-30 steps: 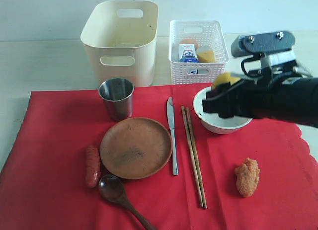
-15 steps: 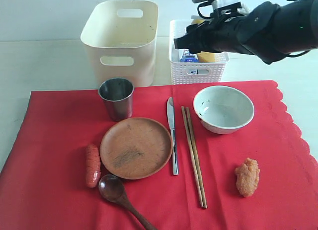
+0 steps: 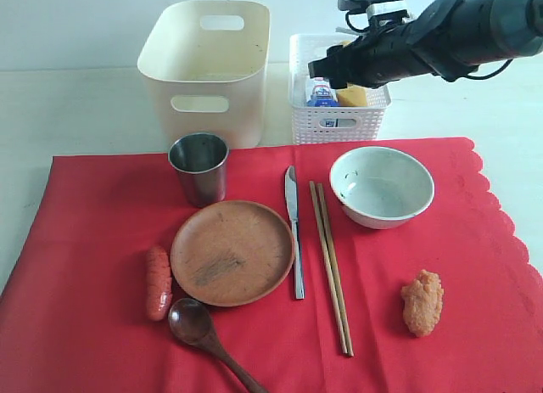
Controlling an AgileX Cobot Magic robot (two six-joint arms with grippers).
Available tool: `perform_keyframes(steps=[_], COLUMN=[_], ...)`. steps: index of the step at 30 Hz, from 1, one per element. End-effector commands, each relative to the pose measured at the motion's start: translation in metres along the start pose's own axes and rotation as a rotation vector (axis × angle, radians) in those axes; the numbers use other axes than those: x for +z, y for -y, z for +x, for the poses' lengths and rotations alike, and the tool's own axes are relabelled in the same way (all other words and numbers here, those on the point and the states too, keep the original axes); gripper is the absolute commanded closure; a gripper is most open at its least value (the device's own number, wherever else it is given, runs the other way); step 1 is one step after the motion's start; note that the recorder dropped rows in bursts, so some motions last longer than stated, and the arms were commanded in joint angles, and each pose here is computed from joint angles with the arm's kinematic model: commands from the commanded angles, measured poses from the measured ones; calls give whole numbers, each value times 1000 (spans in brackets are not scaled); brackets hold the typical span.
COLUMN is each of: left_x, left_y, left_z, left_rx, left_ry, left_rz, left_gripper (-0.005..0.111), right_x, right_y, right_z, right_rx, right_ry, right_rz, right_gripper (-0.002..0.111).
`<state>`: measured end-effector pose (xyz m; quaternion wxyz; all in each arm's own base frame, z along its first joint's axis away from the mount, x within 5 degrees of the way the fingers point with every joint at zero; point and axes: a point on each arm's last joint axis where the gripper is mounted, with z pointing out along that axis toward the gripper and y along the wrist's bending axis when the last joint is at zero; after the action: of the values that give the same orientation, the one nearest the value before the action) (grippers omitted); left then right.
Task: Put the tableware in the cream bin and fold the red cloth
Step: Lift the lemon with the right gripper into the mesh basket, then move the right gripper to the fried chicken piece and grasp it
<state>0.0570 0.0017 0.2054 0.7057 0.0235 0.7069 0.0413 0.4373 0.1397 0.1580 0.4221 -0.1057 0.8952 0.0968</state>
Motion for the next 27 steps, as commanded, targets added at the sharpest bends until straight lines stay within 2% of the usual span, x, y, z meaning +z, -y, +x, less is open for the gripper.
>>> perform_keyframes(steps=[1, 4, 7, 12, 15, 19, 22, 24, 27], left_x=[-1, -1, -1, -1, -1, -1, -1, -1, -1], left_y=[0, 0, 0, 0, 0, 0, 0, 0, 0], left_z=[0, 0, 0, 0, 0, 0, 0, 0, 0], left_rx=[-2, -2, -2, -2, -2, -2, -2, -2, -2], left_ry=[5, 5, 5, 5, 5, 5, 5, 5, 5], left_rz=[-2, -2, -2, -2, -2, -2, -2, -2, -2], left_gripper=[107, 107, 107, 107, 107, 107, 107, 107, 107], right_x=[-2, -4, -9, -36, -63, -100, -129, -147, -179], right_y=[1, 0, 0, -8, -9, -8, -8, -8, -10], right_z=[-7, -9, -14, -32, -45, -53, -48, -37, -16], right_rx=[-15, -13, -13, -98, -124, -114, -82, -70, -53], right_ry=[28, 31, 48, 45, 50, 48, 63, 58, 61], right_rz=[8, 7, 4, -60, -96, -138, -136, -133, -134], right_gripper=[37, 24, 17, 20, 35, 72, 98, 108, 108])
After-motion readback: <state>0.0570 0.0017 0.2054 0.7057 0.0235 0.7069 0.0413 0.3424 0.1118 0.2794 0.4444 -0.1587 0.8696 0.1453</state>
